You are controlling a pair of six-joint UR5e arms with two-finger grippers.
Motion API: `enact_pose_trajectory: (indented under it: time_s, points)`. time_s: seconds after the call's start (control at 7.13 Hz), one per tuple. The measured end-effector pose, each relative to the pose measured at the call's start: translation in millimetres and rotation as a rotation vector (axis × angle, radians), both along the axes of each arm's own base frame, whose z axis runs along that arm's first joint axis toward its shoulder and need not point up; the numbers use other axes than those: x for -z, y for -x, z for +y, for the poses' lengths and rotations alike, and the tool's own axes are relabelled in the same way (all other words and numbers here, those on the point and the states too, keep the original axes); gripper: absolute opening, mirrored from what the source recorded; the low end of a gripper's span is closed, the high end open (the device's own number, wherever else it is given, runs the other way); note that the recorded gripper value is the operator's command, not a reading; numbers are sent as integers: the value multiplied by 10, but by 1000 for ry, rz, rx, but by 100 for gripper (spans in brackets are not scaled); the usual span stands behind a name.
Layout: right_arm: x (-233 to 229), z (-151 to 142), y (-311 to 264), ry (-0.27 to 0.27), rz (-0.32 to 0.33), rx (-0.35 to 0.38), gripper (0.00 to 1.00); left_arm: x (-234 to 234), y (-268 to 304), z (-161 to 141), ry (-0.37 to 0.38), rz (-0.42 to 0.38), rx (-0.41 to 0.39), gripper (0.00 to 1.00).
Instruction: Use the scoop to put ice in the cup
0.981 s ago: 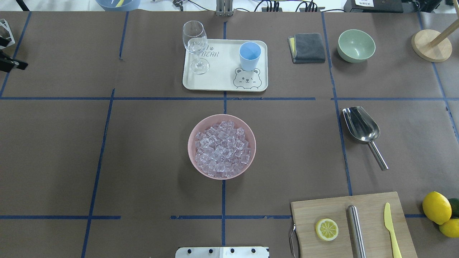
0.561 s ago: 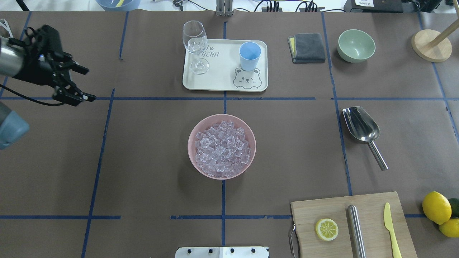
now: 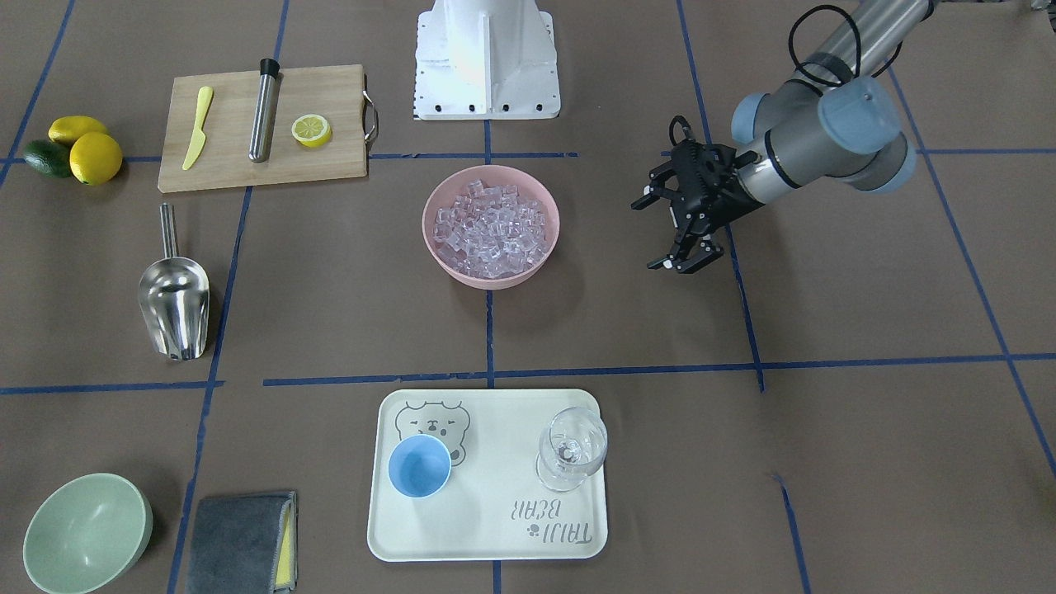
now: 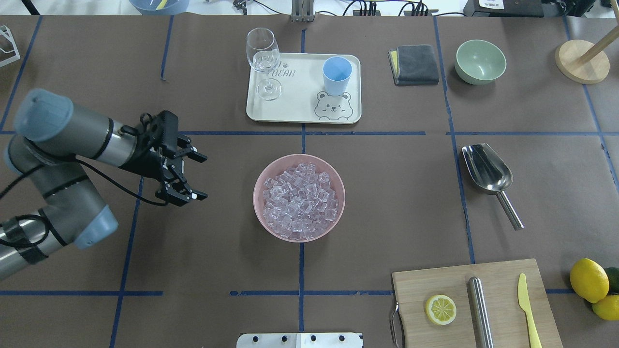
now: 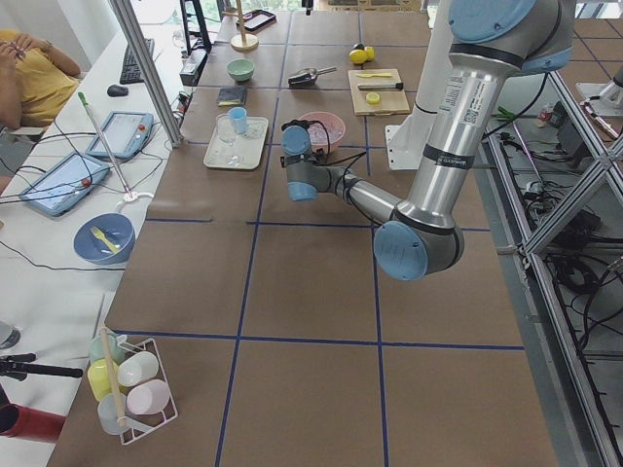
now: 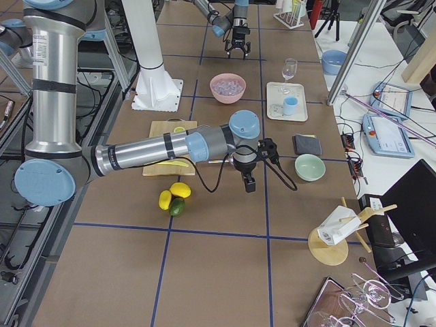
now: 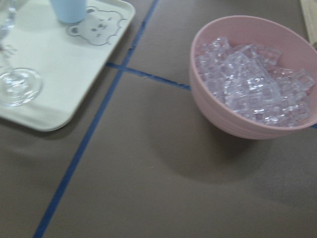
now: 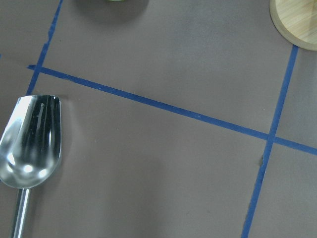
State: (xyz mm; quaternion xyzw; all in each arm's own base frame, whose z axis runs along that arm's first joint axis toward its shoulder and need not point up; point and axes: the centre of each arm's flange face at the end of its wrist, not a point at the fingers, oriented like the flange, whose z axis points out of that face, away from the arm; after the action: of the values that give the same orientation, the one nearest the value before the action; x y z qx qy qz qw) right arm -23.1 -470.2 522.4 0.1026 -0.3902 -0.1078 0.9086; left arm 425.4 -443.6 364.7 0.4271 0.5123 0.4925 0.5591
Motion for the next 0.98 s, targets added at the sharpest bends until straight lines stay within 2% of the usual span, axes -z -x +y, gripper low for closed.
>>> enact_pose_trajectory:
  time_s: [0.14, 0.42, 0.7, 0.98]
  points:
    - [95, -2, 105, 9, -5, -5, 100, -68, -353, 174, -44, 38, -3, 100]
    - [309, 52, 341, 33, -22, -12, 100, -36, -881, 354, -103, 58, 31, 100]
    - [492, 138, 678, 68, -23, -13, 100, 18, -1021, 417, -122, 77, 36, 100]
    - [714, 309, 1211, 59, 17, -25, 100, 33, -1030, 427, -126, 85, 38, 100]
